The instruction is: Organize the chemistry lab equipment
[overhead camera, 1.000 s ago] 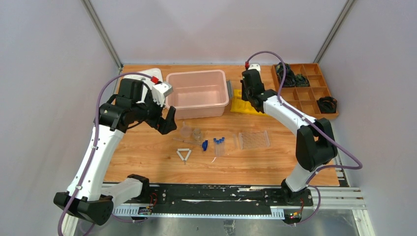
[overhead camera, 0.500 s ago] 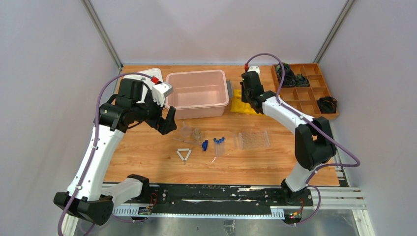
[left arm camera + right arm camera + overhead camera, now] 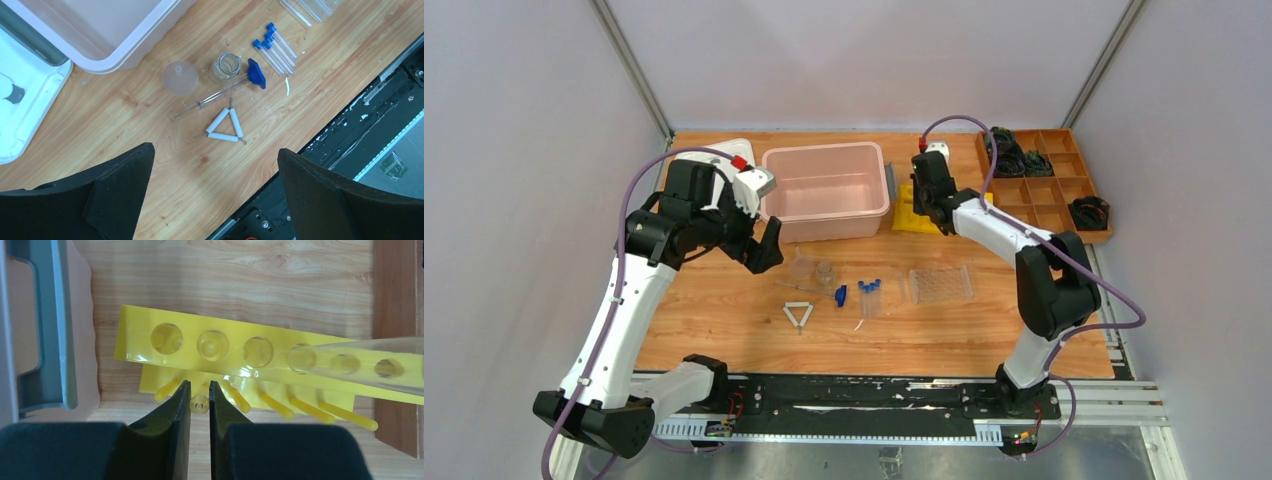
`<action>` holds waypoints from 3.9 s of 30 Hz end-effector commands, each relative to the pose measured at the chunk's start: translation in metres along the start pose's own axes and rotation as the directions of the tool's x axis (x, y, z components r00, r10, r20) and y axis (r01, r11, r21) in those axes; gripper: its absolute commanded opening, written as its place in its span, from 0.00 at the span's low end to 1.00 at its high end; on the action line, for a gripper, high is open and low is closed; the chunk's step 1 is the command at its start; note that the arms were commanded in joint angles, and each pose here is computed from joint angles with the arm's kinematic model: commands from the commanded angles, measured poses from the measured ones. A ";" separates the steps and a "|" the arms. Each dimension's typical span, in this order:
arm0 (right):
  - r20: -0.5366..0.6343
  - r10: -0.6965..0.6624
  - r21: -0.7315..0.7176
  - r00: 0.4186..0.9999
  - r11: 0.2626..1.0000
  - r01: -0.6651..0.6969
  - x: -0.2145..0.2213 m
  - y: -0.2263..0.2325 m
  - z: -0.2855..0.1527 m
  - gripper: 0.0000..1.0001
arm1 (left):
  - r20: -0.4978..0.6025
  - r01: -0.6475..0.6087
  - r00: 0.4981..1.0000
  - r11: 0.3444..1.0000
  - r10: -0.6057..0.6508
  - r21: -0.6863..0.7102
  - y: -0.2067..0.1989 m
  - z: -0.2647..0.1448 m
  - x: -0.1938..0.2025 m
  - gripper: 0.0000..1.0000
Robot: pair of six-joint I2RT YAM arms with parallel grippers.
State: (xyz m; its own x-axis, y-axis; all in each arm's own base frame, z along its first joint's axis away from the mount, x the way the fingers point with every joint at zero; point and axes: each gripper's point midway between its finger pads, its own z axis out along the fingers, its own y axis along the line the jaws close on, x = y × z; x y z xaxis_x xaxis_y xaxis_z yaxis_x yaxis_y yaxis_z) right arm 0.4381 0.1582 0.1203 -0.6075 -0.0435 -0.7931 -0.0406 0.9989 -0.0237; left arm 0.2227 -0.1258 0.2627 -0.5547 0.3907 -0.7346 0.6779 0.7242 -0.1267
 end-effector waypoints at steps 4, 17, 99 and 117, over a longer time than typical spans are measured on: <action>-0.042 0.021 0.003 0.999 1.000 -0.021 0.018 -0.002 0.012 0.05 | 0.017 -0.034 0.999 0.999 0.034 -0.012 0.001 -0.006 -0.006 1.00; -0.002 0.073 -0.062 0.997 0.995 -0.073 -0.005 0.008 -0.059 0.50 | 0.032 -0.034 0.999 0.999 0.035 -0.020 0.000 -0.010 -0.011 1.00; 0.103 0.401 -0.804 0.910 0.572 -0.161 -0.090 0.270 -0.327 0.00 | 0.293 0.062 0.944 0.953 -0.152 0.295 -0.065 -0.026 -0.054 0.74; 0.076 0.326 -0.792 0.942 0.594 -0.142 -0.083 0.273 -0.323 0.43 | 0.299 0.028 0.948 0.966 -0.107 0.258 -0.055 -0.016 -0.049 0.00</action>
State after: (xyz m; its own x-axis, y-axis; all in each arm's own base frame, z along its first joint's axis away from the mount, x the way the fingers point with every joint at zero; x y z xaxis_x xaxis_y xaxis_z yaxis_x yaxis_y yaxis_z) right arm 0.2232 0.4294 0.3713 -0.5001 0.3339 -0.7990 -0.5683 0.5696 0.5938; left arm 0.2048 -0.1753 0.3131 -0.5138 0.0942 -0.8527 0.7239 0.5811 -0.3719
